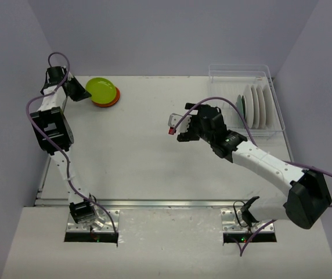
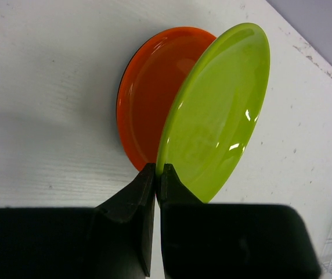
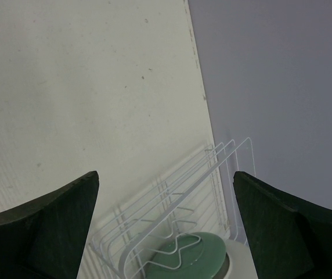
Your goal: Unload the plates from the dish rack
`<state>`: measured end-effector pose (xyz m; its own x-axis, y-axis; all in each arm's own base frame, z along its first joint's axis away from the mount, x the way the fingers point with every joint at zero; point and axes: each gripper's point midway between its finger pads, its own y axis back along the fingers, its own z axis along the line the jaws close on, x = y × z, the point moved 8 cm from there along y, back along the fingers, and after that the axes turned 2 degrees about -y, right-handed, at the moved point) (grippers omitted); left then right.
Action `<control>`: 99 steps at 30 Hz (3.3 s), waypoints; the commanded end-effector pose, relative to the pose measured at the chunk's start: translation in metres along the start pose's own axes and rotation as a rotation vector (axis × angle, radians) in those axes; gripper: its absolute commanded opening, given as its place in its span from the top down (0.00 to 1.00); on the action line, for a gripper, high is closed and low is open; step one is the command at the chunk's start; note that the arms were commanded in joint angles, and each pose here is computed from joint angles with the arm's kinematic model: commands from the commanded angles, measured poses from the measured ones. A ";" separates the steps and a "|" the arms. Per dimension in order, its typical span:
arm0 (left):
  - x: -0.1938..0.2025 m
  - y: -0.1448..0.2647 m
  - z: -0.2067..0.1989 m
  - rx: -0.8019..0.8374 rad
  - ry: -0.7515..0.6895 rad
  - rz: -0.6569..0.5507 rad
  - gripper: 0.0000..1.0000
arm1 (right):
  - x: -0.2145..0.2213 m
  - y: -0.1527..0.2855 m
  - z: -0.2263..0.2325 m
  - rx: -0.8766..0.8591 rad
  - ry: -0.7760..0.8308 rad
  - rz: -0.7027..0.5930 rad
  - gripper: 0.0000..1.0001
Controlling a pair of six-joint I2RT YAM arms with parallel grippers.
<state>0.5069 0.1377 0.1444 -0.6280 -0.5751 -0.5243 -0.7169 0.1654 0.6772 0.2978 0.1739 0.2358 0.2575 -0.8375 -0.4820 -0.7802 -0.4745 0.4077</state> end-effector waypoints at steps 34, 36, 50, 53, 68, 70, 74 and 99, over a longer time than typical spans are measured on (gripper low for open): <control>0.060 0.168 -0.190 -0.087 -0.730 -0.475 0.46 | 0.090 0.017 -0.116 0.219 -0.970 0.321 0.20; 0.070 0.177 -0.196 -0.080 -0.748 -0.487 0.47 | 0.099 0.020 -0.116 0.239 -1.008 0.344 0.32; 0.103 0.208 -0.217 -0.036 -0.793 -0.508 0.47 | 0.143 0.014 -0.110 0.380 -1.099 0.572 0.61; 0.103 0.208 -0.217 -0.032 -0.780 -0.507 0.47 | 0.148 0.010 -0.107 0.388 -1.102 0.600 0.62; 0.110 0.207 -0.219 0.003 -0.750 -0.488 0.47 | 0.182 -0.007 -0.105 0.366 -1.126 0.663 0.66; 0.112 0.206 -0.218 0.006 -0.746 -0.480 0.47 | 0.185 -0.008 -0.102 0.359 -1.124 0.671 0.66; 0.115 0.204 -0.217 0.010 -0.741 -0.473 0.47 | 0.191 -0.010 -0.100 0.357 -1.128 0.682 0.66; 0.120 0.209 -0.219 0.017 -0.735 -0.481 0.47 | 0.207 -0.021 -0.098 0.316 -1.162 0.665 0.82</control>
<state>0.3547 -0.0690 0.3215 -0.3484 0.0985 -0.9321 -0.9345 0.0406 0.3536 0.4091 -0.0150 0.1827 -0.7732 -0.1158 -0.6235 -0.6341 0.1596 0.7566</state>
